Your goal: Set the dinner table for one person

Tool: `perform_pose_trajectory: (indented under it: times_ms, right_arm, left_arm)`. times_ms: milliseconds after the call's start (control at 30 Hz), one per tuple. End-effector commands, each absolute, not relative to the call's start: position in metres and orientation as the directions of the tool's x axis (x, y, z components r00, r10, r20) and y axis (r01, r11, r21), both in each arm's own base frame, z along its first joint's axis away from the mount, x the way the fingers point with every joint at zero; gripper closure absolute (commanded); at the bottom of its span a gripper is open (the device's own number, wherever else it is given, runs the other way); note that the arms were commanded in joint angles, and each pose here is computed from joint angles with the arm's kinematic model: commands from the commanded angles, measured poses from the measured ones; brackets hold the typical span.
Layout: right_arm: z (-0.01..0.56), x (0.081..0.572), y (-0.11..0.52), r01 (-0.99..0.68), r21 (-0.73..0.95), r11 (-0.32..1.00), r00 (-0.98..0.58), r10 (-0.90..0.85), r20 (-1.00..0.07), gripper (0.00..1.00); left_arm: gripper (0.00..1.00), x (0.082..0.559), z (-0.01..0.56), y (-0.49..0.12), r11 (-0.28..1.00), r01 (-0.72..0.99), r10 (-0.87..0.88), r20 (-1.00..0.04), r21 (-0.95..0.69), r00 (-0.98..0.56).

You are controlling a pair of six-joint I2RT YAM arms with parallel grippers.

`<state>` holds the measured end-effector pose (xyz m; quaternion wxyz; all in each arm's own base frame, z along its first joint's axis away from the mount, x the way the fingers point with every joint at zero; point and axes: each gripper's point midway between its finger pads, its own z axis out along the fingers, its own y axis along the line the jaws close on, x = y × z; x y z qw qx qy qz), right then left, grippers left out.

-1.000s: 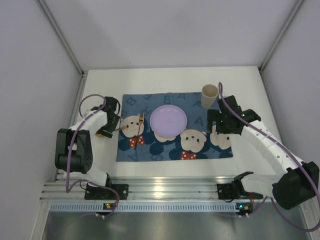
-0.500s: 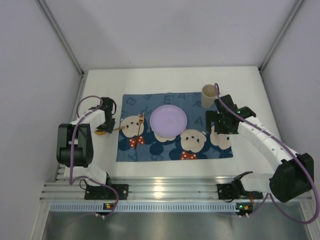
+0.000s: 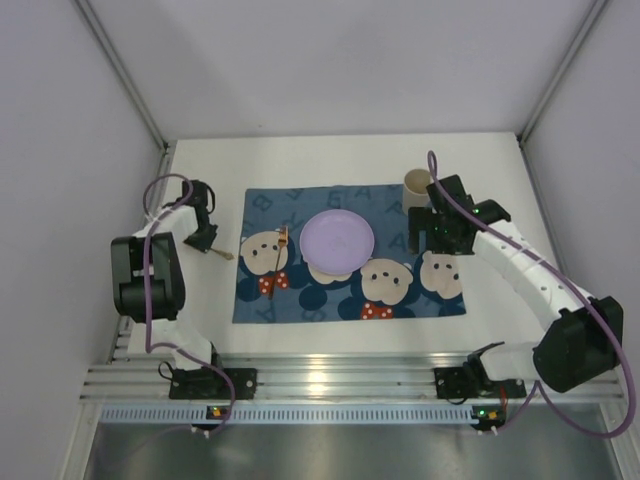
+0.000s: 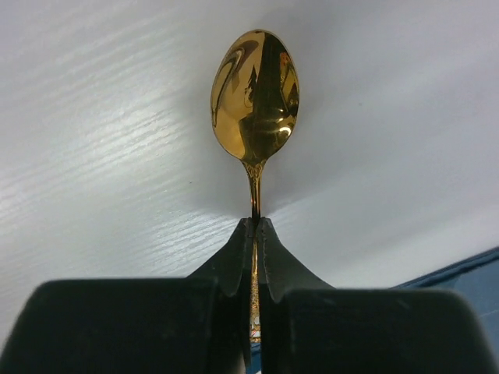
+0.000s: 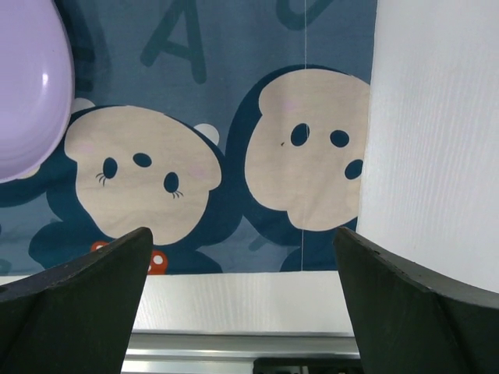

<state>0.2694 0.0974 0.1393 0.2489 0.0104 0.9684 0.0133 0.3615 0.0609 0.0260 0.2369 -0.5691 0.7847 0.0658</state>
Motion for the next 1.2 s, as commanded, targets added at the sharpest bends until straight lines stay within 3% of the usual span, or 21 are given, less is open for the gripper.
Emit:
perform_pose_trajectory:
  times_ms: [0, 133, 233, 433, 567, 733, 933, 1167]
  right_arm:
    - [0.163, 0.282, 0.100, 0.027, 0.042, 0.999, -0.843, 0.045, -0.537, 0.00]
    - [0.175, 0.283, 0.100, 0.040, 0.064, 0.997, -0.822, 0.069, -0.565, 0.00]
    - [0.189, 0.280, 0.100, 0.050, 0.089, 0.995, -0.799, 0.093, -0.593, 0.00]
    - [0.221, 0.263, 0.091, 0.077, 0.143, 0.987, -0.746, 0.152, -0.648, 0.00]
    - [0.238, 0.239, 0.080, 0.098, 0.173, 0.980, -0.714, 0.190, -0.674, 0.00]
    - [0.245, 0.211, 0.066, 0.123, 0.190, 0.974, -0.693, 0.221, -0.686, 0.00]
    - [0.244, 0.179, 0.055, 0.129, 0.217, 0.968, -0.686, 0.245, -0.685, 0.00]
    - [0.247, 0.152, 0.044, 0.131, 0.224, 0.966, -0.679, 0.252, -0.689, 0.00]
  left_arm:
    - [1.00, 0.388, 0.070, 0.073, 0.485, -0.860, -0.774, -0.535, -0.158, -0.339]
    - [1.00, 0.439, 0.143, 0.050, 0.604, -0.760, -0.694, -0.627, -0.239, -0.354]
    - [1.00, 0.464, 0.182, 0.000, 0.709, -0.655, -0.625, -0.661, -0.260, -0.414]
    - [1.00, 0.482, 0.222, -0.161, 0.869, -0.366, -0.492, -0.666, -0.334, -0.560]
    - [1.00, 0.450, 0.201, -0.288, 0.918, -0.131, -0.350, -0.609, -0.374, -0.712]
    - [1.00, 0.398, 0.176, -0.386, 0.925, 0.073, -0.164, -0.567, -0.372, -0.807]
    - [1.00, 0.348, 0.138, -0.444, 0.918, 0.170, -0.039, -0.509, -0.358, -0.860]
    - [1.00, 0.316, 0.101, -0.456, 0.947, 0.098, -0.057, -0.457, -0.307, -0.888]
